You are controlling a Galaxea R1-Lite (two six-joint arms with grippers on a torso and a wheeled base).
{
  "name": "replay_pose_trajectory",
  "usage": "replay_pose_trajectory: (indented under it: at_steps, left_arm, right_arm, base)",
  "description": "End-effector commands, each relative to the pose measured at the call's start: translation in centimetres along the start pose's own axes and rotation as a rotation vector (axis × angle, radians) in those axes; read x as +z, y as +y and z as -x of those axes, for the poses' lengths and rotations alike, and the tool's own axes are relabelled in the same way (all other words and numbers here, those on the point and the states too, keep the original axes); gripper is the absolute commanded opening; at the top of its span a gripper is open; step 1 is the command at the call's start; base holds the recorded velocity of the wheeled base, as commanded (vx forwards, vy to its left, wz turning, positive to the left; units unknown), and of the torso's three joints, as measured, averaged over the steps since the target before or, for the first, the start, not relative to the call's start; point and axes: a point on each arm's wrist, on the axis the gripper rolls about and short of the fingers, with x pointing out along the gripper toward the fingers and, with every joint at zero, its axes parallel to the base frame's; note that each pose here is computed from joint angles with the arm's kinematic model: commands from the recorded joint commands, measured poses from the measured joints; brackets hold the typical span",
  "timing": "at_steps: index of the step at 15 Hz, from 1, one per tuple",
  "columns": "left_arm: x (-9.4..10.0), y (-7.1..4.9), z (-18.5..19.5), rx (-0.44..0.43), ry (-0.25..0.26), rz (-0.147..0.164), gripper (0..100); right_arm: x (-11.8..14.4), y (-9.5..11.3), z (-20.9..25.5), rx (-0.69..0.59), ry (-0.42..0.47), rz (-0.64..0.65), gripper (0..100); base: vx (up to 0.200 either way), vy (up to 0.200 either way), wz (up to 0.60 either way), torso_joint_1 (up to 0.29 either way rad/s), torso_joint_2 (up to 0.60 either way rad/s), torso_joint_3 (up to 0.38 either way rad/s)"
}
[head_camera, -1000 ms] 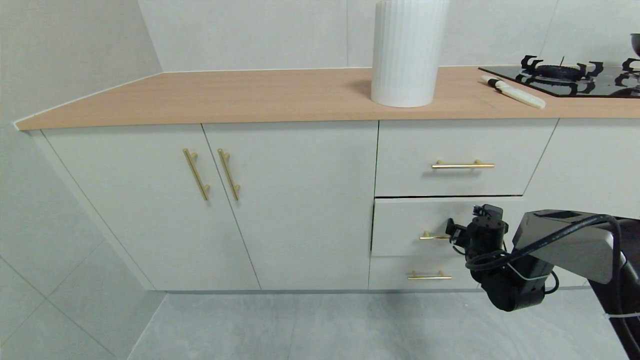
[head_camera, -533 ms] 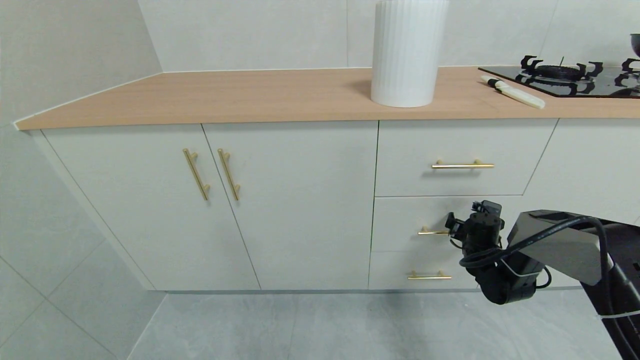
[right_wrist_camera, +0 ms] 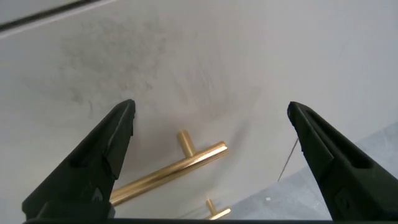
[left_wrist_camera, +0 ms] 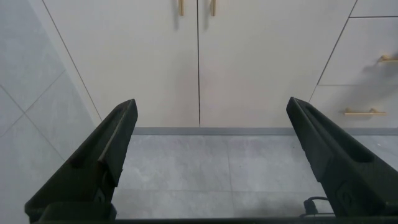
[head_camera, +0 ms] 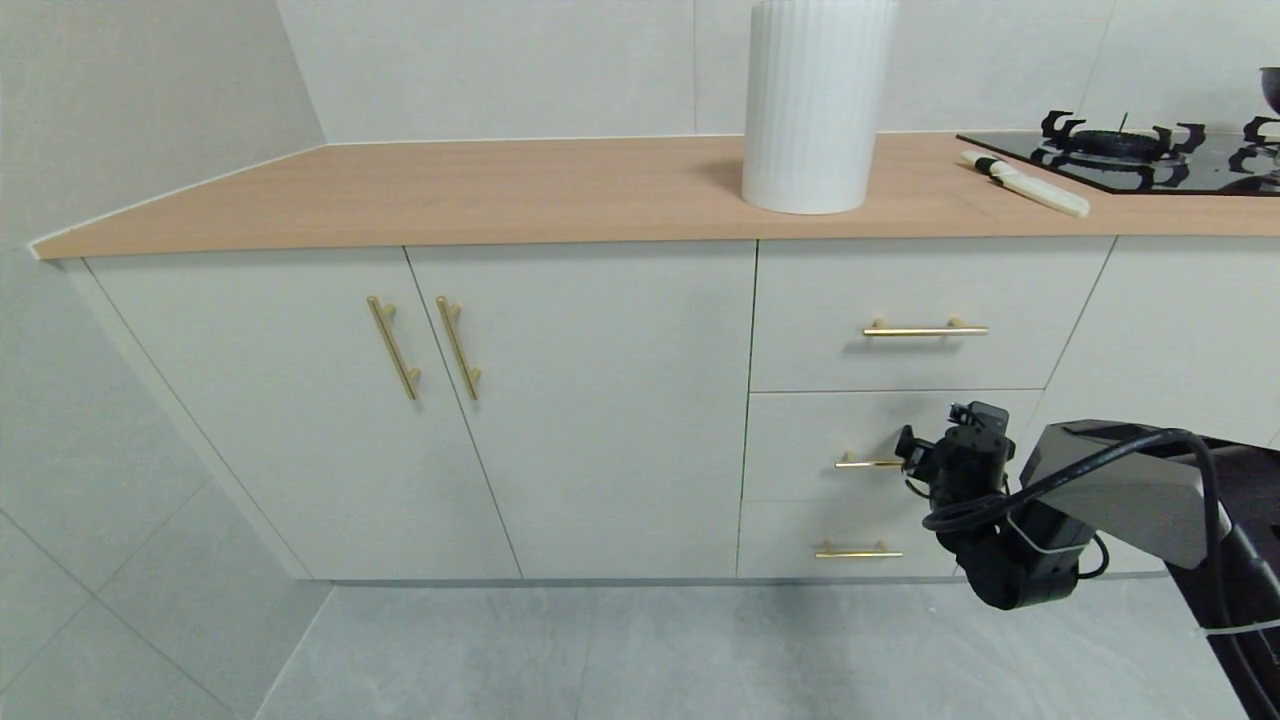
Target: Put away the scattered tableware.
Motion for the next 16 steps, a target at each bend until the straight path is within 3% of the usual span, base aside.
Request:
replay_pose_trajectory:
  at_steps: [1,2,3,5,8,12,13,16]
  left_arm:
    - [0.0,0.0,0.0,0.0,0.0,0.0,100]
    - [0.0,0.0,0.0,0.0,0.0,0.0,100]
    - [0.0,0.0,0.0,0.0,0.0,0.0,100]
    - [0.0,0.0,0.0,0.0,0.0,0.0,100]
    - [0.0,0.0,0.0,0.0,0.0,0.0,100]
    - [0.0,0.0,0.0,0.0,0.0,0.0,100]
    - [0.0,0.0,0.0,0.0,0.0,0.0,100]
    - [0.0,0.0,0.0,0.0,0.0,0.0,100]
  right_arm:
    - [2.2,0.0,1.5,0.015,-0.001,-0.001,100]
    - [4.4,-0.6,3.4,0.017,0.001,0.0,100]
    - [5.0,-0.8,4.2,0.019,0.007,0.003,100]
    - [9.5,-2.9,10.3,0.16,0.055,0.012,100]
    - [14.1,-6.0,18.4,0.229,0.001,0.115,100]
    - [16.8,-10.6,26.0,0.241,-0.107,0.178,100]
    - [17.4,-12.5,28.0,0.189,-0.145,0.193,100]
    - [18.6,-15.5,32.6,0.151,-0.224,0.222,100]
  base:
    - [0.0,0.0,0.0,0.0,0.0,0.0]
    - [0.0,0.0,0.0,0.0,0.0,0.0]
    - [0.0,0.0,0.0,0.0,0.0,0.0]
    - [0.0,0.0,0.0,0.0,0.0,0.0]
    - [0.0,0.0,0.0,0.0,0.0,0.0]
    - [0.0,0.0,0.0,0.0,0.0,0.0]
    - [0.0,0.0,0.0,0.0,0.0,0.0]
    - [0.0,0.0,0.0,0.0,0.0,0.0]
